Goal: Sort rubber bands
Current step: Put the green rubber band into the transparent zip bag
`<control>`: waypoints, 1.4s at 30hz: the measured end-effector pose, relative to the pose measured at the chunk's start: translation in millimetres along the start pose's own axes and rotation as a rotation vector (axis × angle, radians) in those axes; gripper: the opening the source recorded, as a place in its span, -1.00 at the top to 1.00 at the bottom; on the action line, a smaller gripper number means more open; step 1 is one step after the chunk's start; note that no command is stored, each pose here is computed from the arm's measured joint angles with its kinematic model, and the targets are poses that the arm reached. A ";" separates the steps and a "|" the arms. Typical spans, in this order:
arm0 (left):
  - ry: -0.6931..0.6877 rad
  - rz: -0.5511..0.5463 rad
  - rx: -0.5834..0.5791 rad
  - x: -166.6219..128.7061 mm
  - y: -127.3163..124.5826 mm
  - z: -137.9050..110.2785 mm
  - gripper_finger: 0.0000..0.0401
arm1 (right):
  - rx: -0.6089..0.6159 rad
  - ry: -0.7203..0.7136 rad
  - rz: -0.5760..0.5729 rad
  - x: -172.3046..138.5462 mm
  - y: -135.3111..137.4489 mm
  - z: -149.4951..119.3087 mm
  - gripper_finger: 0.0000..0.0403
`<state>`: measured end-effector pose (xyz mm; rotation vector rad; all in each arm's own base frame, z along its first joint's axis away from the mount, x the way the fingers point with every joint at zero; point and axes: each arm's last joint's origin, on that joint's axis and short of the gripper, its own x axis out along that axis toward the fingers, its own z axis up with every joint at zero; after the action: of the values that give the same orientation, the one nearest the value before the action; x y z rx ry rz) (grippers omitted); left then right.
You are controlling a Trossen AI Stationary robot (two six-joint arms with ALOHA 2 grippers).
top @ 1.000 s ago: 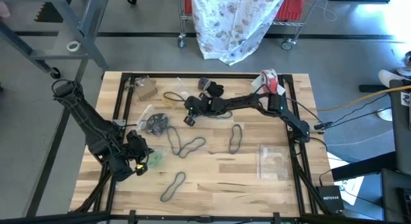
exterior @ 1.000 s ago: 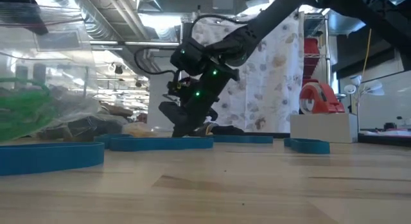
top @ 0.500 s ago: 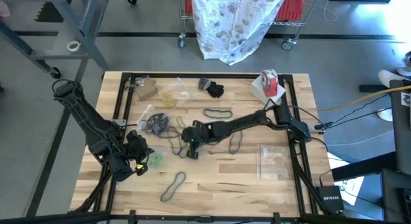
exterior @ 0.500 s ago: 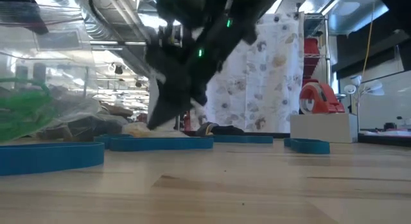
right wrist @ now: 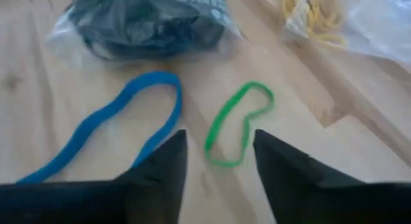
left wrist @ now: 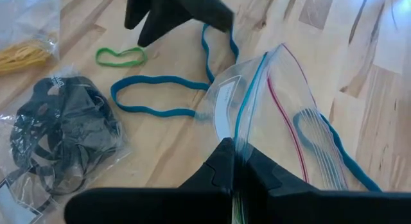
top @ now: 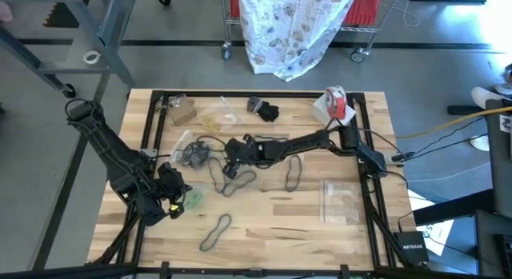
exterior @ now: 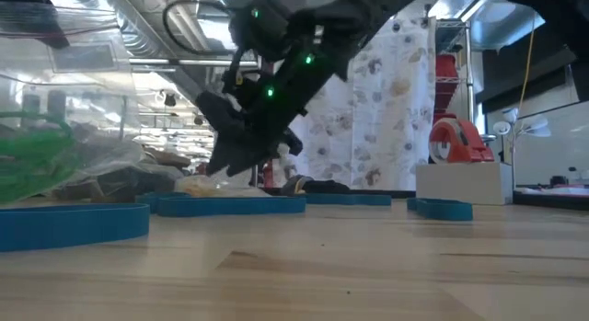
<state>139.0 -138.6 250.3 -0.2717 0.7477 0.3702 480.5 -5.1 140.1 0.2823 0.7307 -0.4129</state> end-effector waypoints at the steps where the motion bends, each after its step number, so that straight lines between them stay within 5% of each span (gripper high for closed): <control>1: 0.000 0.000 -0.002 0.0 0.0 0.0 1.00 | 0.009 -0.011 0.012 6.7 -2.4 -0.8 0.08; 7: -0.002 -0.004 -0.003 -0.1 -0.4 0.3 1.00 | 0.024 0.007 -0.001 31.8 -16.3 -12.1 -0.22; 13: -0.012 0.000 0.025 0.1 -0.3 0.8 1.00 | -0.016 0.004 0.002 42.1 -13.6 -20.6 -0.24; 17: -0.018 0.005 0.021 0.8 -0.1 1.8 1.00 | -0.059 0.012 -0.074 40.8 -9.7 -26.4 0.05; 23: -0.019 0.006 0.021 1.0 0.0 1.9 1.00 | -0.168 0.031 -0.115 37.2 -2.3 -33.0 0.87; 25: -0.019 0.006 0.016 0.9 0.1 1.8 1.00 | -0.191 0.036 -0.121 32.1 4.1 -35.2 0.94; 29: -0.019 0.004 -0.003 0.9 -0.2 1.9 1.00 | -0.224 0.032 -0.121 11.7 19.9 -33.8 0.97; 35: -0.020 0.003 -0.010 0.9 -0.3 2.0 1.00 | -0.273 -0.073 0.039 -53.3 58.4 -6.0 0.99; 42: -0.022 -0.003 -0.019 0.9 -1.0 2.2 1.00 | -0.602 -0.305 0.340 -123.5 114.6 6.7 0.99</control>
<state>141.4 -138.5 251.3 -0.2858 0.7227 0.3770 454.0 126.2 242.7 -0.2216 0.4651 0.0970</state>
